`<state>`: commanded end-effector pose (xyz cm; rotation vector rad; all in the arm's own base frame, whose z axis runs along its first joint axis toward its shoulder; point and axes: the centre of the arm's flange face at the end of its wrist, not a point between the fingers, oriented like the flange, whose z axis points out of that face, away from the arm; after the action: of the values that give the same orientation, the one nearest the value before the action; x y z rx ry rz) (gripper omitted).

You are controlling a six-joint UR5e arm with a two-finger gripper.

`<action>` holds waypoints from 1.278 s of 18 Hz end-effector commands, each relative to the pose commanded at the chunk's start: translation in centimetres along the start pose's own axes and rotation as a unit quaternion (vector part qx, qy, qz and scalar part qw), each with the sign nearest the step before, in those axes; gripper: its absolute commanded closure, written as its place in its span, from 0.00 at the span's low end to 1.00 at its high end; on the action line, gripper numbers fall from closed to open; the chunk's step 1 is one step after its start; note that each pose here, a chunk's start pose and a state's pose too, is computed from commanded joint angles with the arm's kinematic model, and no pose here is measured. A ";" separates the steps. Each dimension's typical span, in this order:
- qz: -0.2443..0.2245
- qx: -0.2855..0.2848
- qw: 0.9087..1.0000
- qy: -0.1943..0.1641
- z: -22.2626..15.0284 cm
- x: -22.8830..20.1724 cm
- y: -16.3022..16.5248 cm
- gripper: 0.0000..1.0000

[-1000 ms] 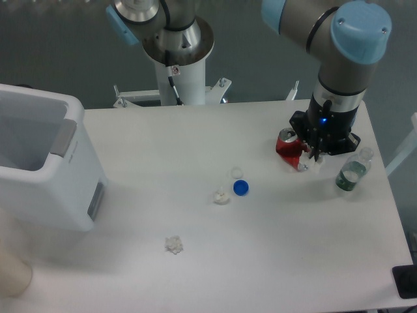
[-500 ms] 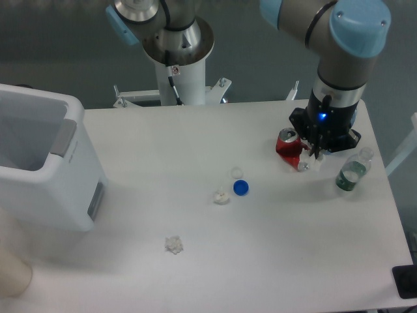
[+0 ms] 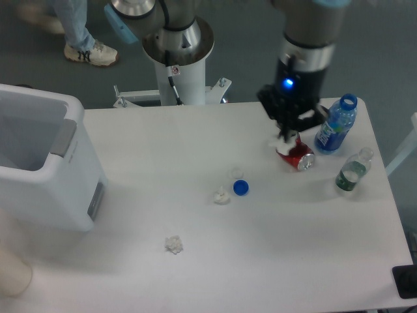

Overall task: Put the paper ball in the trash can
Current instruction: 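Carry the held paper ball across the table over the white trash bin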

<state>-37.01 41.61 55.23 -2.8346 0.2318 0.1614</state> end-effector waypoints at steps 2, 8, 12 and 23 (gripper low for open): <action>-0.007 0.012 1.000 0.000 -0.9 2.4 -2.1 1.00; 0.008 0.063 0.997 0.039 -1.3 9.2 -7.7 1.00; 0.051 0.074 0.994 0.065 -0.7 14.1 -11.1 1.00; 0.104 0.096 0.982 0.123 -0.3 23.9 -15.7 1.00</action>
<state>-10.78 52.98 56.73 -2.6290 0.5648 -0.1622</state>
